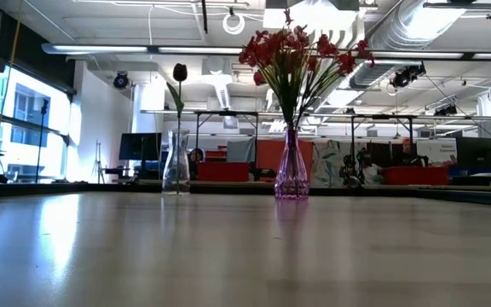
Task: Sort flowers into vase by color
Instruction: Put the left black tulip into the transparent vase, then put the black tulip into the transparent vase
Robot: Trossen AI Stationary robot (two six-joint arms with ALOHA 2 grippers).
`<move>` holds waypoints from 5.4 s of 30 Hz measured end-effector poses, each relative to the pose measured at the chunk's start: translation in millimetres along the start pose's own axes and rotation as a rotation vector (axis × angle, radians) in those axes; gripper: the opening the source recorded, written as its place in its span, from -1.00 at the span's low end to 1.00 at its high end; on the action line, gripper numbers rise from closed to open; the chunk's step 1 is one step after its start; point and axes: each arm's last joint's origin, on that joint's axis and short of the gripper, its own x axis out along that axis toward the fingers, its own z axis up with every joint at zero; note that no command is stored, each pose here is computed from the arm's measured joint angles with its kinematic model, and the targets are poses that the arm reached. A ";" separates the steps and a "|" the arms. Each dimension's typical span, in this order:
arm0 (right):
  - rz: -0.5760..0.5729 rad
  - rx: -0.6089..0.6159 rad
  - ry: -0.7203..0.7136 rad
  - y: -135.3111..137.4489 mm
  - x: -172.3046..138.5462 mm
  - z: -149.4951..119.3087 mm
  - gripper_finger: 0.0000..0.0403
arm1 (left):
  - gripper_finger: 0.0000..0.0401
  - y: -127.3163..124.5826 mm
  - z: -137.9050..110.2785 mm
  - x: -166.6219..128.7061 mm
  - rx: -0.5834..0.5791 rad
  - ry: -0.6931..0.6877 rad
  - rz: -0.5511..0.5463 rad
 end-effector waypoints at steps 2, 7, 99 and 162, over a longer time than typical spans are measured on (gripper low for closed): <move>0.000 -0.001 0.012 -0.1 -0.3 -0.9 -1.00 | -0.34 0.0 0.9 0.0 -0.001 -0.010 0.004; -0.002 -0.001 0.043 -0.3 -0.3 -4.0 -1.00 | -0.35 -0.6 3.9 -0.2 0.024 -0.040 0.001; -0.301 0.145 0.194 4.7 -82.6 24.6 0.26 | -1.00 178.2 43.7 -64.1 0.348 0.063 0.784; -0.123 0.678 0.894 38.4 -100.8 -64.4 0.24 | 0.16 76.2 32.4 -113.0 -0.082 0.074 0.377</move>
